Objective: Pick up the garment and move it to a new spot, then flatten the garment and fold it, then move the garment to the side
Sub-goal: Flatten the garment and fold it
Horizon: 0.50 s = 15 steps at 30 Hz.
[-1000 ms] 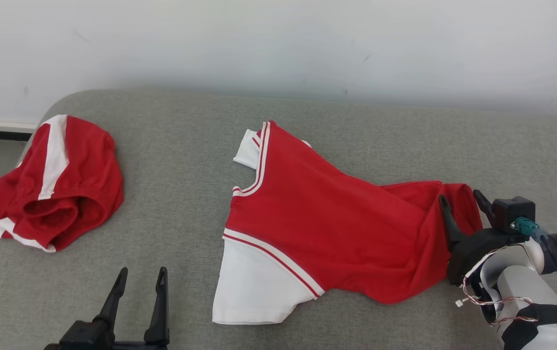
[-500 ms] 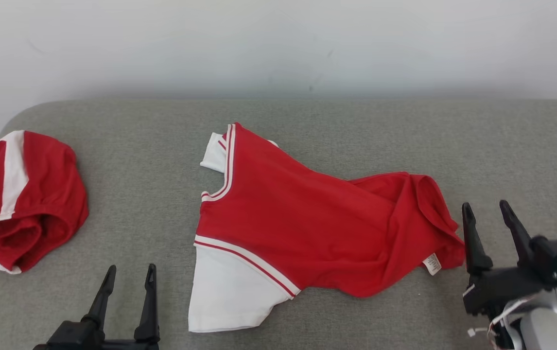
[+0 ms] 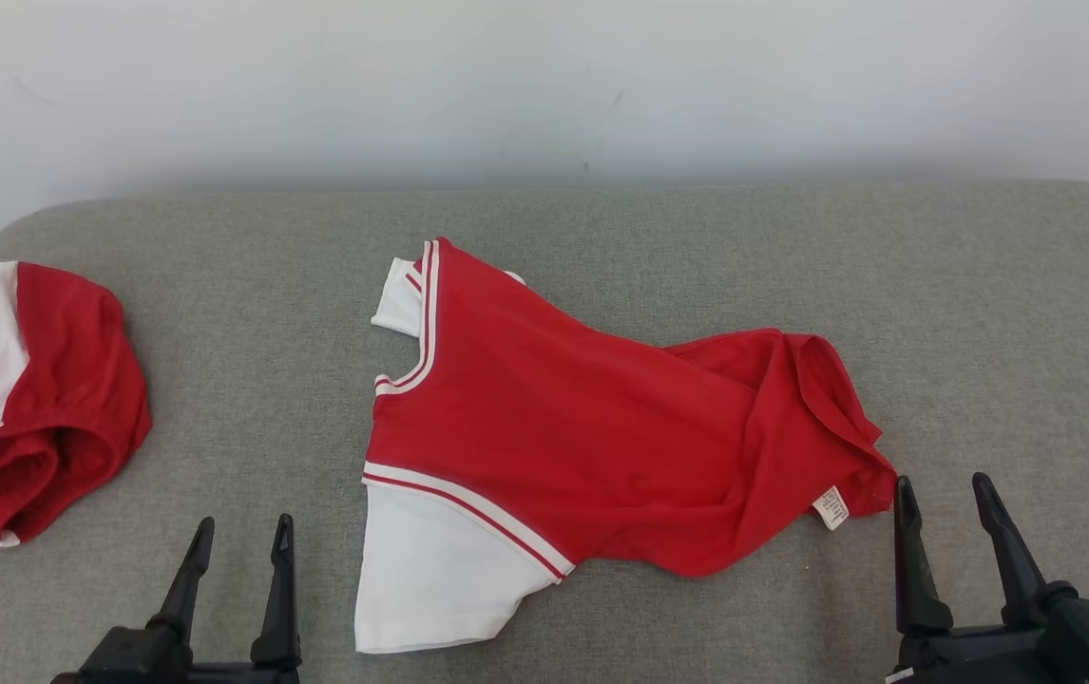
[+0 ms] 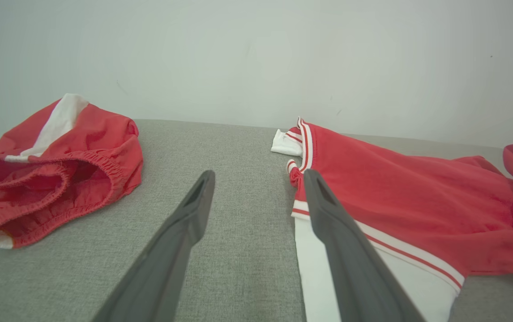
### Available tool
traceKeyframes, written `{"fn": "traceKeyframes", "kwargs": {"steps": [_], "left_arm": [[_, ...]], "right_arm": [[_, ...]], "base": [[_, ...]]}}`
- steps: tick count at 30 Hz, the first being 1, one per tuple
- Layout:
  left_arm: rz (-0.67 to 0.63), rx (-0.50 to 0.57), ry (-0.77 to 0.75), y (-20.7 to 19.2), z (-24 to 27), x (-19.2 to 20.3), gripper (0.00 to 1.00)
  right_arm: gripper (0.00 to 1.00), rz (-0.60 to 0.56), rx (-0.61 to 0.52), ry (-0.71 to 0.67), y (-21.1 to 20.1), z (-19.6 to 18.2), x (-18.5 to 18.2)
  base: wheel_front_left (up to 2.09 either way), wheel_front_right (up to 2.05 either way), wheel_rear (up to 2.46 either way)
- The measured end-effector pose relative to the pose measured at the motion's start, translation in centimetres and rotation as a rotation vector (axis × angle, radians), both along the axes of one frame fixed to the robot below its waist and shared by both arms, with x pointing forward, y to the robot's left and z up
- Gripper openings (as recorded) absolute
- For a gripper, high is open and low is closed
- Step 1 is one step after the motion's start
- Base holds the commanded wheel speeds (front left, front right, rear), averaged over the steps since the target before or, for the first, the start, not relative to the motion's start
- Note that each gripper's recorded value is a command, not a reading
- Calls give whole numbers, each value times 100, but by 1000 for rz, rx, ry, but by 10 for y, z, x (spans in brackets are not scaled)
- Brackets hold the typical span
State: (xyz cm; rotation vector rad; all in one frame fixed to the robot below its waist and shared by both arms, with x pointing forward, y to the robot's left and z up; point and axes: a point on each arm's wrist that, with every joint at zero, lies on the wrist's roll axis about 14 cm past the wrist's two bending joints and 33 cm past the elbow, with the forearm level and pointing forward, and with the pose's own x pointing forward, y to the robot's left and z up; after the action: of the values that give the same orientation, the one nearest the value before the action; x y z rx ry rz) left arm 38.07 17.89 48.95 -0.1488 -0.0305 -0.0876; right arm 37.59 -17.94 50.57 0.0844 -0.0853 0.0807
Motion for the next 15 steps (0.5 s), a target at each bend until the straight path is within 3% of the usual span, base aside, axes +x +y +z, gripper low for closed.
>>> {"fn": "traceKeyframes", "kwargs": {"steps": [8,15], "left_arm": [[-22,13,12,-3,-4,5,100],[-105,58,-24,-17,9,36,100]], "right_arm": [[100,-9,5,16,0,-5,-4],[100,-21,10,50,-2,-16,-5]], "base": [[0,0,0],[0,0,0]]}}
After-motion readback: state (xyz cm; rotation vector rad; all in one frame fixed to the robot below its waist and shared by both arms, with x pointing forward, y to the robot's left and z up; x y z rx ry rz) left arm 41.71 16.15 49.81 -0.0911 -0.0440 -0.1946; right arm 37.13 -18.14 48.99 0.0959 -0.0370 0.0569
